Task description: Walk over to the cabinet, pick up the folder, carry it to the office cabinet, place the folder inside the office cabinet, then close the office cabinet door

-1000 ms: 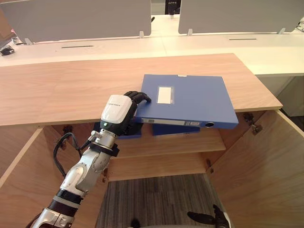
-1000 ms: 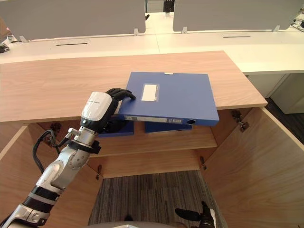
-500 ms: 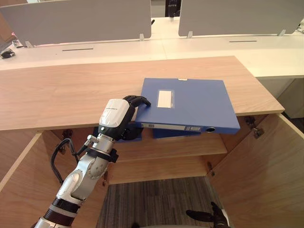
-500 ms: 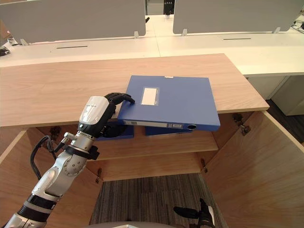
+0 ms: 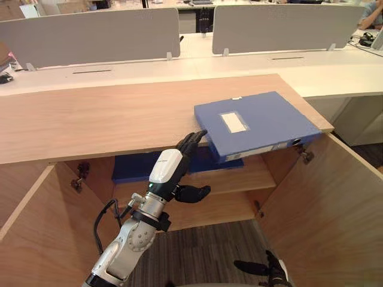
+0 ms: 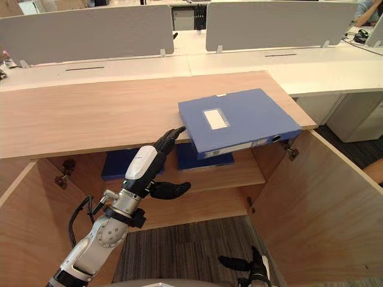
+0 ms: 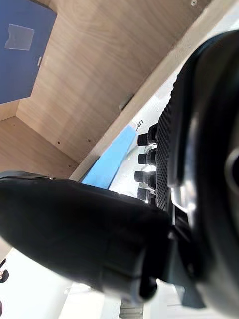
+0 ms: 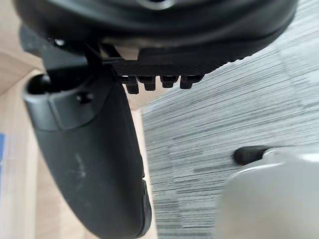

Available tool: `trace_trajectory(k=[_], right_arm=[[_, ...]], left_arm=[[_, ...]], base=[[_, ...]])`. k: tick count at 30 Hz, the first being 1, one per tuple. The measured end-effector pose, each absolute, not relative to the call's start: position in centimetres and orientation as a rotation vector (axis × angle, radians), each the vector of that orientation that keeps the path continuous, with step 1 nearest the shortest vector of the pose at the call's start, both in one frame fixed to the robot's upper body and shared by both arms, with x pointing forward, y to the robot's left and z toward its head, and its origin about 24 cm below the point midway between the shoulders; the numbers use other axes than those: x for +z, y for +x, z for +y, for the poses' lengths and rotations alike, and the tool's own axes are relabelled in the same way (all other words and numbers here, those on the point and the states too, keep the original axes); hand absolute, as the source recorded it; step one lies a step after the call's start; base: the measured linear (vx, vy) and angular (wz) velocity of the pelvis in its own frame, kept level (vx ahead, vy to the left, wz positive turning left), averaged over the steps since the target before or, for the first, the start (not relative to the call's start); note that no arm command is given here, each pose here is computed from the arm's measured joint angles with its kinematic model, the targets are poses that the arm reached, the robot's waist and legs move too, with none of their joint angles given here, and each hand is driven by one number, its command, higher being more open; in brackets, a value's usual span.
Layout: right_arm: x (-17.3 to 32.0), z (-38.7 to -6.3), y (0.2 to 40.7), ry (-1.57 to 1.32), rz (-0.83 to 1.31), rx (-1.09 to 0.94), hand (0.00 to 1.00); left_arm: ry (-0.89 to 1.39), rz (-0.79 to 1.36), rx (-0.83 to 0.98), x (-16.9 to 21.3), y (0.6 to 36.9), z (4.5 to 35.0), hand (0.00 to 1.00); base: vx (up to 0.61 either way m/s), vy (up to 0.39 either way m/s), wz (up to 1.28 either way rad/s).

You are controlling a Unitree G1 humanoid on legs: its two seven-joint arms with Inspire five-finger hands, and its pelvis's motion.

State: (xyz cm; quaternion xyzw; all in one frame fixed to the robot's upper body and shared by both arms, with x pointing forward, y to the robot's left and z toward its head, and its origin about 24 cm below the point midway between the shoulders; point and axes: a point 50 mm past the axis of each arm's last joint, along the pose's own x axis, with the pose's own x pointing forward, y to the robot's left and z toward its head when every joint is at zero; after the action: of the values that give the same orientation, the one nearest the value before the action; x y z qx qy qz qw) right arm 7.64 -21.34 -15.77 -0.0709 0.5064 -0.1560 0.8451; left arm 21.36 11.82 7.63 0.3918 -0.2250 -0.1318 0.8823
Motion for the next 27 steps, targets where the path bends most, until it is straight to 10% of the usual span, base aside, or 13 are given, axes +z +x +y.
trace_trajectory(k=[27], right_arm=[[-15.8,-21.7,7.0,-0.178,1.081,-0.314,1.0]], left_arm=[[0.898,-0.709,-0.278,9.7,23.2,6.7,1.0]], base=[[-0.01,-0.002,-0.03]])
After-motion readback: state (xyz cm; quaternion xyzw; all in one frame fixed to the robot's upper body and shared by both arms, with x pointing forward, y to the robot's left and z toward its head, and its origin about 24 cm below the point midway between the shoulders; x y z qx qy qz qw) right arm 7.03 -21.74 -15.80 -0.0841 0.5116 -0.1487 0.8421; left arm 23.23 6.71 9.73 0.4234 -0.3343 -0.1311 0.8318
